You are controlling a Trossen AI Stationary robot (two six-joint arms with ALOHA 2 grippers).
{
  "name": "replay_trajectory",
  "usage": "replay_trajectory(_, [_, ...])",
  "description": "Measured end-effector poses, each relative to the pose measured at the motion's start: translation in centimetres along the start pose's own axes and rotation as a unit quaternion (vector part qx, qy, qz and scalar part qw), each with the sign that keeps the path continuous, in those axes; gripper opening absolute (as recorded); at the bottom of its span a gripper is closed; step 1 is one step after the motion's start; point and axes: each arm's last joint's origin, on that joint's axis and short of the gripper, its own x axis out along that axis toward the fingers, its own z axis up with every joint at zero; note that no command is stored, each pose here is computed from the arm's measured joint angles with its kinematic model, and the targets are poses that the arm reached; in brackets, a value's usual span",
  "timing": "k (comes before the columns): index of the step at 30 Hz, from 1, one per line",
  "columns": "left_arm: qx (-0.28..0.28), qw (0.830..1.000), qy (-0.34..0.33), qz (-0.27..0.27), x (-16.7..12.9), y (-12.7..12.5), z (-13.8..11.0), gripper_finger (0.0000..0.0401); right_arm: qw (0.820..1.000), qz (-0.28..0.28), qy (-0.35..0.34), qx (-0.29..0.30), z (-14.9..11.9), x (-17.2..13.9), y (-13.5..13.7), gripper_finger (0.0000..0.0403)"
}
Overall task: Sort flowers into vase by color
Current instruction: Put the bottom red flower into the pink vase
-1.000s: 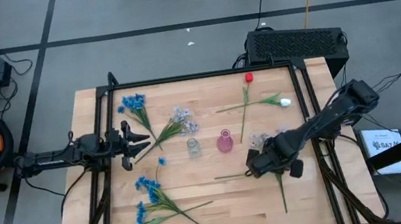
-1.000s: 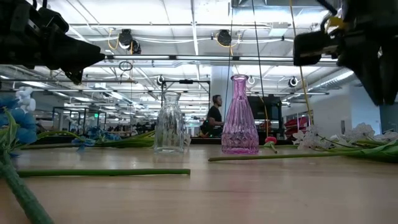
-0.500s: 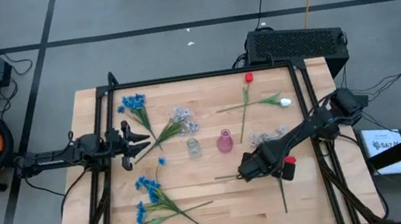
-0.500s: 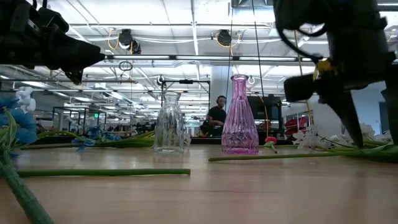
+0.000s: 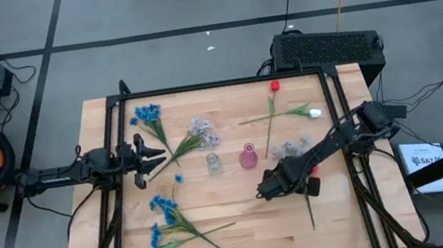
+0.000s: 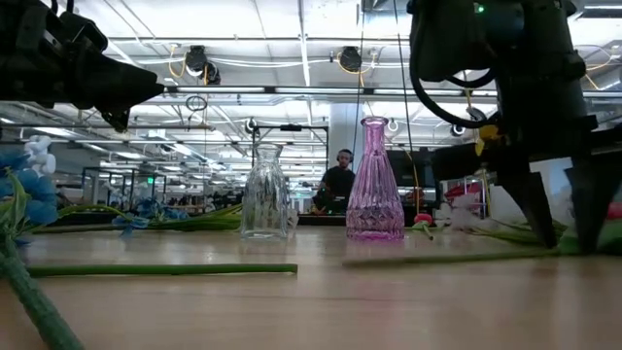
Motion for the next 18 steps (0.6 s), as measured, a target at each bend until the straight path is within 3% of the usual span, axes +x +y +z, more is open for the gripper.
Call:
replay_trajectory(4, [0.000, 1.000, 0.000, 0.000, 0.0, 0.0, 0.0, 0.0121, 1.000, 0.005, -0.004, -0.020, 0.0, 0.0, 0.1, 0.0013])
replay_trajectory(9, [0.000, 1.000, 0.000, 0.000, 0.0, 0.0, 0.0, 0.0121, 0.999, 0.019, 0.001, -0.043, 0.2, -0.9, -0.2, 0.0017])
replay_trajectory(18, [0.000, 1.000, 0.000, 0.000, 0.0, 0.0, 0.0, 0.0121, 0.981, 0.176, -0.070, -0.050, 2.5, -7.6, -2.3, 0.0003])
